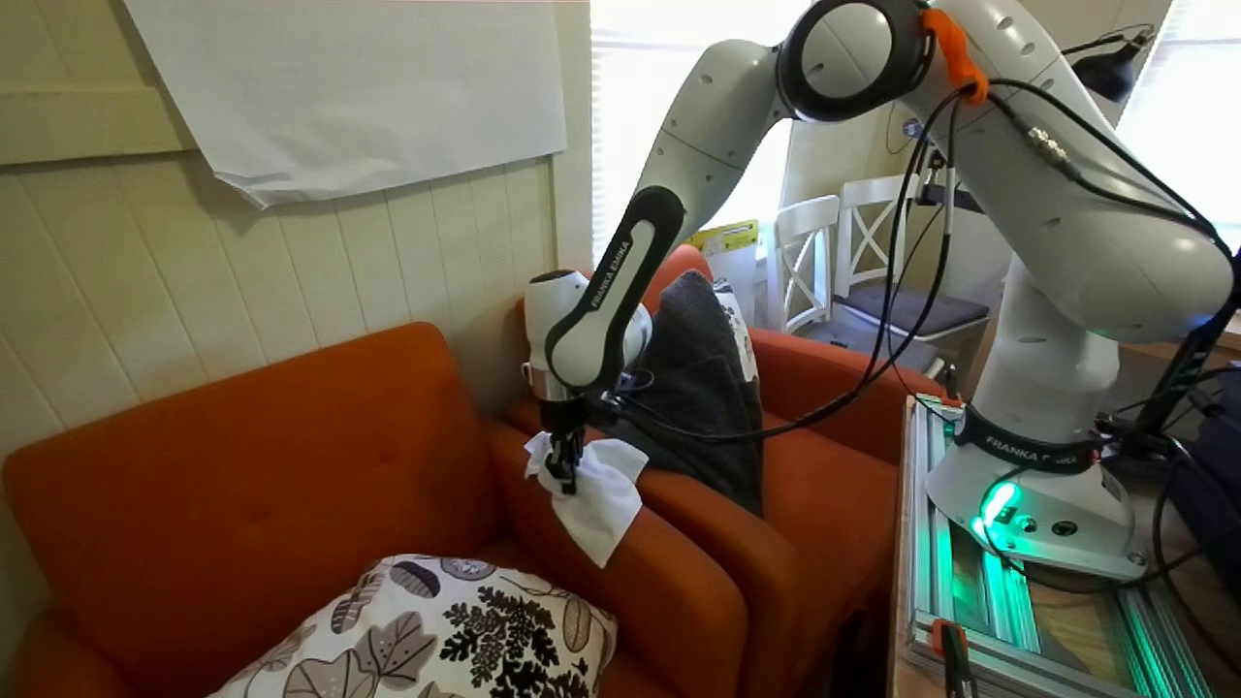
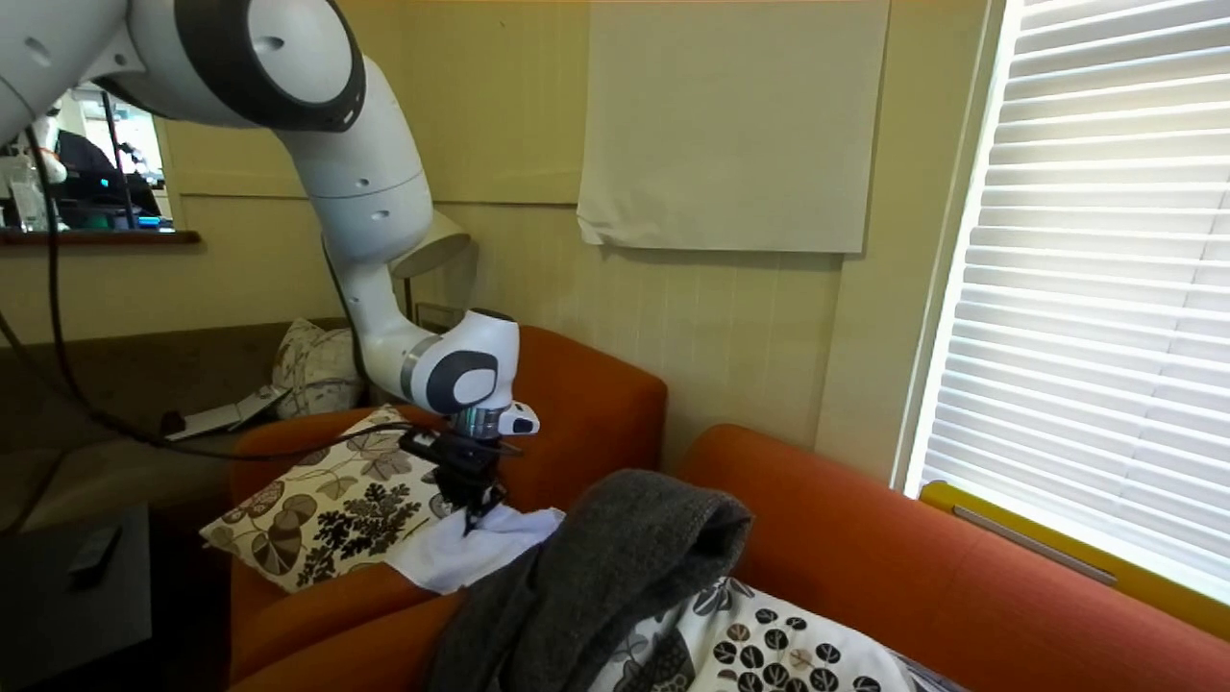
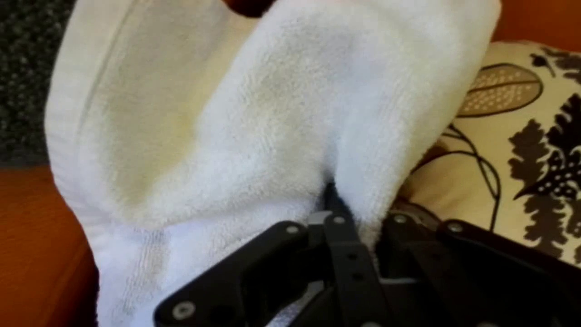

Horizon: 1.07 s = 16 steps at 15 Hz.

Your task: Use the white towel to wipe the right armrest of the sofa on the left

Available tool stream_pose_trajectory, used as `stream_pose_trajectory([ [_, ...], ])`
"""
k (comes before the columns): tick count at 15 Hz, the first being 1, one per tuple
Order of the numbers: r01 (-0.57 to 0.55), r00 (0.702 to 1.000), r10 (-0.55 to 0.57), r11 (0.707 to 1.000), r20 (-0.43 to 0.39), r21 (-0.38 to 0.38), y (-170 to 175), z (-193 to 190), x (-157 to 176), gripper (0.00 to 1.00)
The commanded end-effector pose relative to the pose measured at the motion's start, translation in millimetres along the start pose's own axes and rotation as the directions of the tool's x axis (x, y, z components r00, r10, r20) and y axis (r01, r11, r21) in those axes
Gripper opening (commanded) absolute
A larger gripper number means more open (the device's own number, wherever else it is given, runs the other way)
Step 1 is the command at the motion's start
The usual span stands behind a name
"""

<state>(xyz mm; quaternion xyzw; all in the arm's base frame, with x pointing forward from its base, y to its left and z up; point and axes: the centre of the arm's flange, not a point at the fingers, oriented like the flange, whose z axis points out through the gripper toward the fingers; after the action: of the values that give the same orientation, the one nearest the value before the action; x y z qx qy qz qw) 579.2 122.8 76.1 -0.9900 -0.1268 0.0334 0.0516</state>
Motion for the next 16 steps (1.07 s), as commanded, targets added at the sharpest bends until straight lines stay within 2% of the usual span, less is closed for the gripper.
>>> stream_pose_trajectory([
  [1,-0.071,0.997,0.069,0.993,-0.034,-0.089,14,-1,-1,0.03],
  [3,-0.038,0.999,0.038,0.998,0.003,-0.047,18,1,-13,0.03],
  [4,0.024,1.000,-0.024,1.000,0.010,0.013,12,0,-20,0.03],
  [8,0.179,0.975,-0.193,0.976,0.106,0.125,-20,-5,-56,0.03],
  [11,0.224,0.931,-0.265,0.958,0.251,0.179,-25,6,-88,0.03],
  [13,0.242,0.898,-0.303,0.945,0.319,0.219,-25,17,-110,0.03],
  [15,0.274,0.856,-0.360,0.925,0.373,0.264,-27,27,-123,0.03],
  [16,0.281,0.851,-0.368,0.921,0.374,0.268,-29,28,-122,0.03],
])
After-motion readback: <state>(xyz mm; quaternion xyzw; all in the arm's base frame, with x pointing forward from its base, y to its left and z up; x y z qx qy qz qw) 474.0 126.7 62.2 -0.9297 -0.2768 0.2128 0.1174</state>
